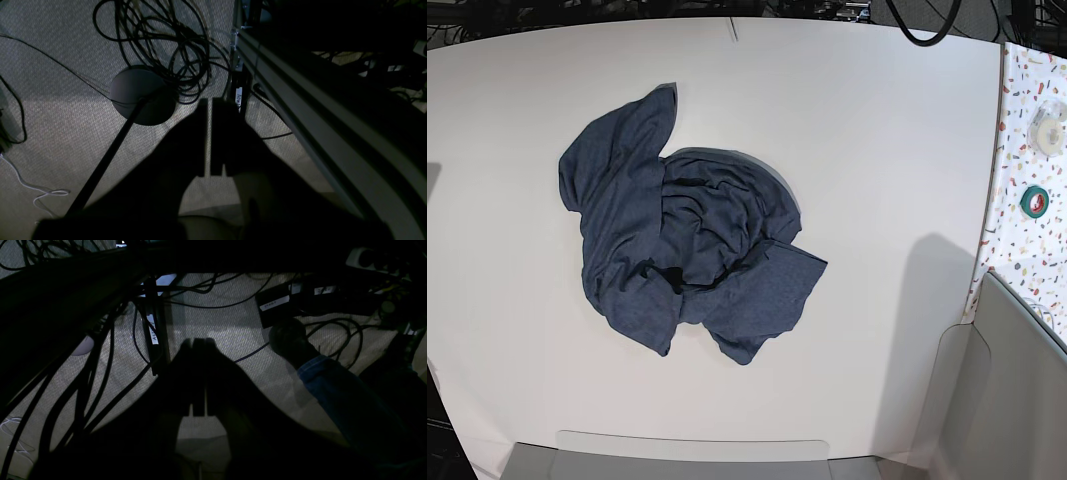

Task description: Layout the t-shirt on the table in an organized manner, then fold the t-shirt properly

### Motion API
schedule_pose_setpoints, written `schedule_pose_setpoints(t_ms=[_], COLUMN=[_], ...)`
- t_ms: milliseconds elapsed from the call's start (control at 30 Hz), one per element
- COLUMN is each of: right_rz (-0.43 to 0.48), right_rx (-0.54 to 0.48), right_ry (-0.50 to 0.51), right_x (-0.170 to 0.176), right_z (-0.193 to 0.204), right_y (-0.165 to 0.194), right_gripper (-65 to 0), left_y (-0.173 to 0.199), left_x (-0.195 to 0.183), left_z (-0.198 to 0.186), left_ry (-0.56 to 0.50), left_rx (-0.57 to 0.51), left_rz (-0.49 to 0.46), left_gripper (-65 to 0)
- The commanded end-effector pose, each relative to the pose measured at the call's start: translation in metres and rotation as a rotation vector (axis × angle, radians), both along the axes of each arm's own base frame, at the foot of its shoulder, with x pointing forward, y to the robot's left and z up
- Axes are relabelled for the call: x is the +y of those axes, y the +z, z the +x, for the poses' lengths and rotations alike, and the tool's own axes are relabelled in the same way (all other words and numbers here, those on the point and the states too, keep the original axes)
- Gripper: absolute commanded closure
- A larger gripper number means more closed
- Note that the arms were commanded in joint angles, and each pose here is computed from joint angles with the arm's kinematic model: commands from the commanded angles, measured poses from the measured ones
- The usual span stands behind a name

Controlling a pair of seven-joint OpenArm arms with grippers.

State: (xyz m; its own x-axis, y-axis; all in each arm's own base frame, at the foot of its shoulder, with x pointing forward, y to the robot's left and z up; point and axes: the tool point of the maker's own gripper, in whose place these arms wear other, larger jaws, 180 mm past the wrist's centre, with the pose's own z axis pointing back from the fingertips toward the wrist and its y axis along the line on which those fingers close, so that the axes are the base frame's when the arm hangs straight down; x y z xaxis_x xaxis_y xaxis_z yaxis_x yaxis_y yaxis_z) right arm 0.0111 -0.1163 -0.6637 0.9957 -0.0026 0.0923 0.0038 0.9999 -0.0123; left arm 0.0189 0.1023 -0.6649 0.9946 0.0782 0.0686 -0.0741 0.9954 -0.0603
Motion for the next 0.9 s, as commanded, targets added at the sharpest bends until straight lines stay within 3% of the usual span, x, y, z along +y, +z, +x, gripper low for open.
schedule_pose_setpoints(t_ms=[0,867], right_rz=[0.003,0.003], right_rx=[-0.003,0.004], right_ry=[0.005,0.006], right_x=[0.002,0.002], right_z=[-0.0009,-0.0059], right_y=[0.0001,0.0001], right_gripper=[-0.3,-0.3], left_y=[0.0002,0.0002], left_x=[-0.0013,-0.0002], left_z=[0.001,0.0019], left_ry=[0.006,0.006], left_rx=[-0.006,-0.01], left_rz=[-0.004,-0.002], left_gripper=[0.0,0.0])
